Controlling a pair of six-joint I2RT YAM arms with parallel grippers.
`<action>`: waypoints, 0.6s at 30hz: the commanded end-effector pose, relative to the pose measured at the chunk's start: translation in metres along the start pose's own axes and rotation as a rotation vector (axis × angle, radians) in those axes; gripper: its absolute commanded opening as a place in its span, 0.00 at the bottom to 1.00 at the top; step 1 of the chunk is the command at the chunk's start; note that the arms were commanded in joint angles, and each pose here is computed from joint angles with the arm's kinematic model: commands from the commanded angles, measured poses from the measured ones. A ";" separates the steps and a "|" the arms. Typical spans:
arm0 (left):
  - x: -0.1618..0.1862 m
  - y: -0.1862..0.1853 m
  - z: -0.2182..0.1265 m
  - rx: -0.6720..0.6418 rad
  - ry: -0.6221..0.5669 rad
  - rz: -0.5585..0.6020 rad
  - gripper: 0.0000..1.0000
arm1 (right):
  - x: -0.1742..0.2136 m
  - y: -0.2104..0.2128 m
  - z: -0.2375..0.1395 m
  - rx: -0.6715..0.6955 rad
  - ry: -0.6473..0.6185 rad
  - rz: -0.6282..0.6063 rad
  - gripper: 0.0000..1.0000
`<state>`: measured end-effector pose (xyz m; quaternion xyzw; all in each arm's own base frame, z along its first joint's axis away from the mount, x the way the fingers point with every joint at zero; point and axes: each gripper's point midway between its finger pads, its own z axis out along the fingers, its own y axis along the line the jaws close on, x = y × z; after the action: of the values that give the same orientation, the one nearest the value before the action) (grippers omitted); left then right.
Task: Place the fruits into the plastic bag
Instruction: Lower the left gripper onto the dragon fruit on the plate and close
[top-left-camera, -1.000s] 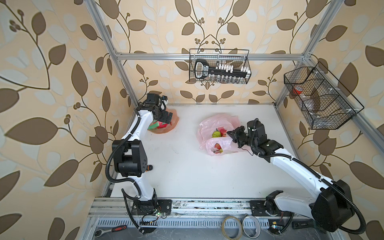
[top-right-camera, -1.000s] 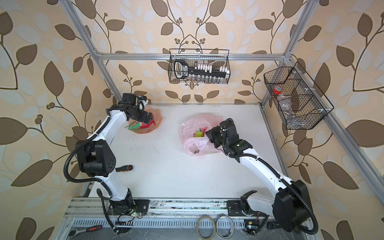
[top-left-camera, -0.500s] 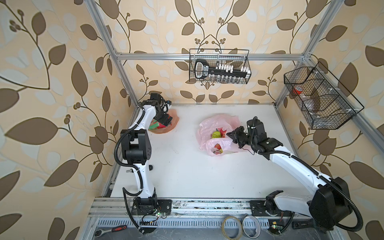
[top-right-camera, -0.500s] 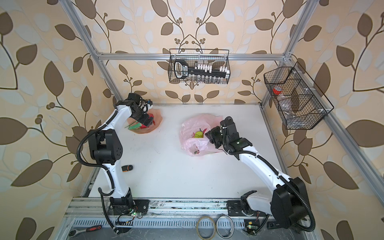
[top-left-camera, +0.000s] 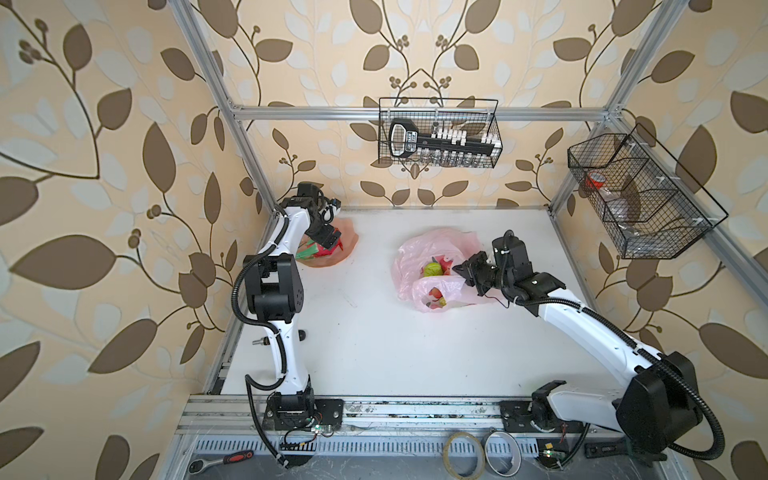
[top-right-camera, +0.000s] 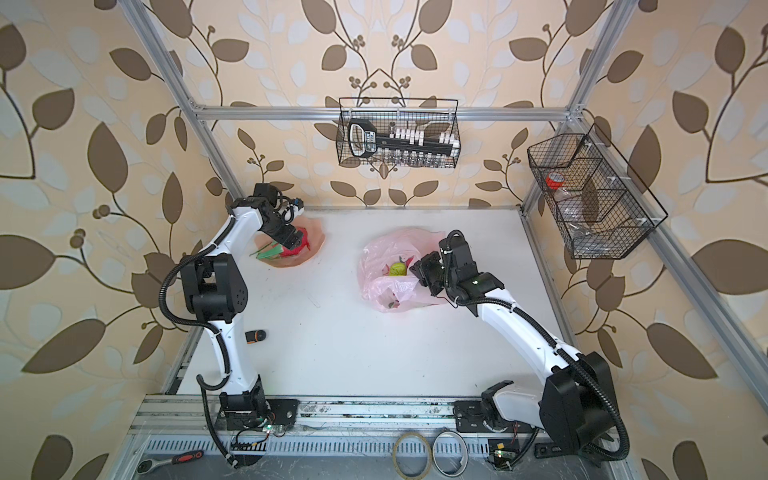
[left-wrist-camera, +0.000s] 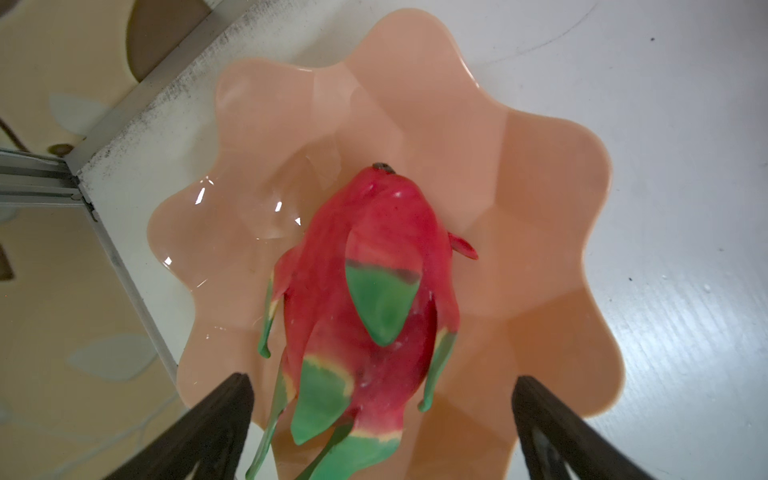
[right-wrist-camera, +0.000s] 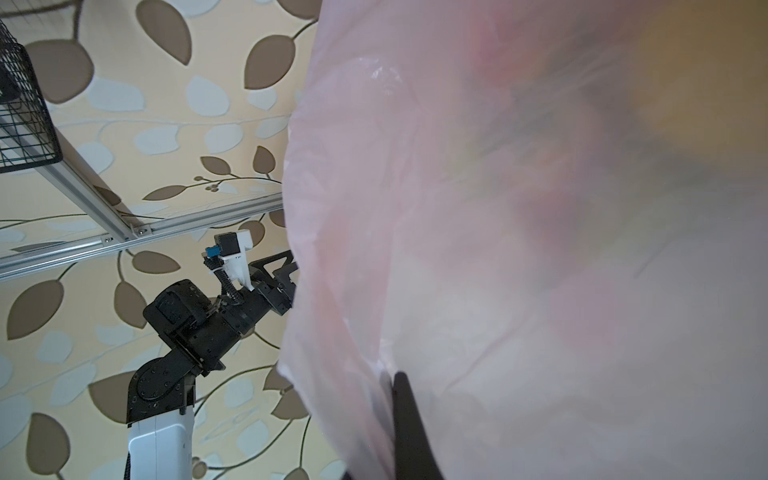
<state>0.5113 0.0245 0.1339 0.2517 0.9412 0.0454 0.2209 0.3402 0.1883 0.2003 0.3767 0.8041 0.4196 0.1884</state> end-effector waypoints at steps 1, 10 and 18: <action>-0.009 0.009 -0.007 0.005 -0.034 0.033 0.99 | -0.004 0.002 -0.001 0.020 -0.015 -0.001 0.00; -0.004 0.023 0.014 0.002 -0.018 0.010 0.99 | -0.004 -0.006 0.001 0.055 -0.013 -0.004 0.00; 0.001 0.019 0.040 0.035 0.006 0.003 0.99 | -0.004 -0.008 0.003 0.069 -0.013 -0.006 0.00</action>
<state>0.5314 0.0407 0.0993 0.2399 0.9480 0.0355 0.2063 0.3364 0.1855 0.1866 0.3801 0.8178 0.3949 0.1755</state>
